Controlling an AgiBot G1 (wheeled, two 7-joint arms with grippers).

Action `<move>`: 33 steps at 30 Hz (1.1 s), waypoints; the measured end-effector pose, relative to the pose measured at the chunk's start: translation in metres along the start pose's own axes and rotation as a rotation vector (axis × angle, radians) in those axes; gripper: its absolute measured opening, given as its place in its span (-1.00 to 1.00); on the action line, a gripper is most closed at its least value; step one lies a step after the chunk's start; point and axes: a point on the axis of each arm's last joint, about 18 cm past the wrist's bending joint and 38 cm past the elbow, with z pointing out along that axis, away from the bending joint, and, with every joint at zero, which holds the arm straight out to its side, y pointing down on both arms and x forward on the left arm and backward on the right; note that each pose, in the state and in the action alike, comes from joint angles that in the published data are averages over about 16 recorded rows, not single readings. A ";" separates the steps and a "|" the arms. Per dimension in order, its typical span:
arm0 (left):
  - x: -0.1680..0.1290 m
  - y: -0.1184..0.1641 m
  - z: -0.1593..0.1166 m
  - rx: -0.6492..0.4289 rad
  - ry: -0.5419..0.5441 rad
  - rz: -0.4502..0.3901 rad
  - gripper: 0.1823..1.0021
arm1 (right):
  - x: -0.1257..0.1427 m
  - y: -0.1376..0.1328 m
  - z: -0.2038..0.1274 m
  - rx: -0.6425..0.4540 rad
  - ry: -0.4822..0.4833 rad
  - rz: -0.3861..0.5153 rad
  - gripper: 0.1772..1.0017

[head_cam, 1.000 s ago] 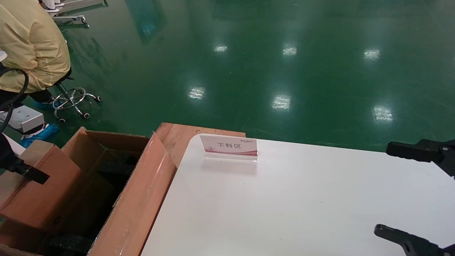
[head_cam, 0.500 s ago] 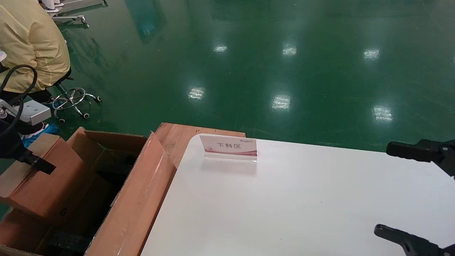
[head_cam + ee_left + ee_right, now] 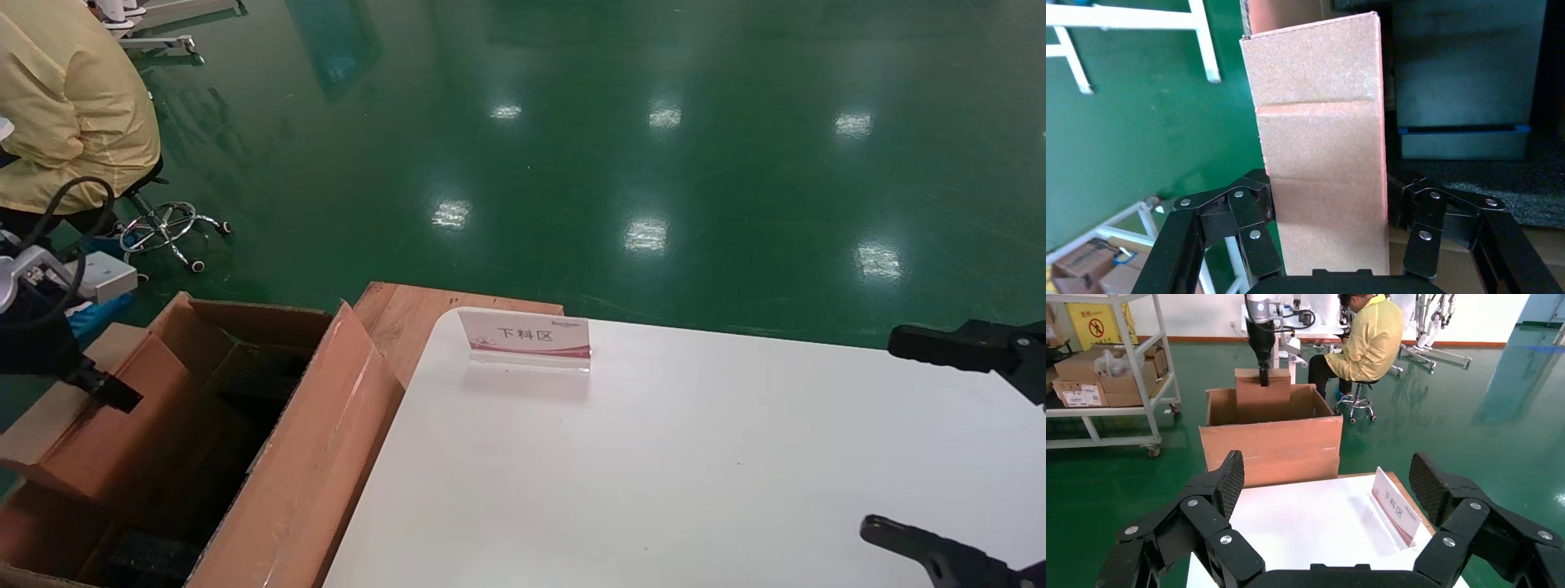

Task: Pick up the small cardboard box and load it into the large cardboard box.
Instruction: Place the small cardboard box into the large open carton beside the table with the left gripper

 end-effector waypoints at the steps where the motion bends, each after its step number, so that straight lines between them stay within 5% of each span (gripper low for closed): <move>1: 0.000 0.000 0.003 -0.004 0.002 -0.002 -0.79 | 0.000 0.000 0.000 0.000 0.000 0.000 1.00; 19: 0.004 -0.003 0.024 -0.050 0.007 -0.005 -0.78 | 0.000 0.000 0.000 0.000 0.000 0.001 1.00; 33: 0.003 -0.001 0.024 -0.049 0.007 -0.007 -0.43 | 0.000 0.000 0.000 0.000 0.000 0.001 1.00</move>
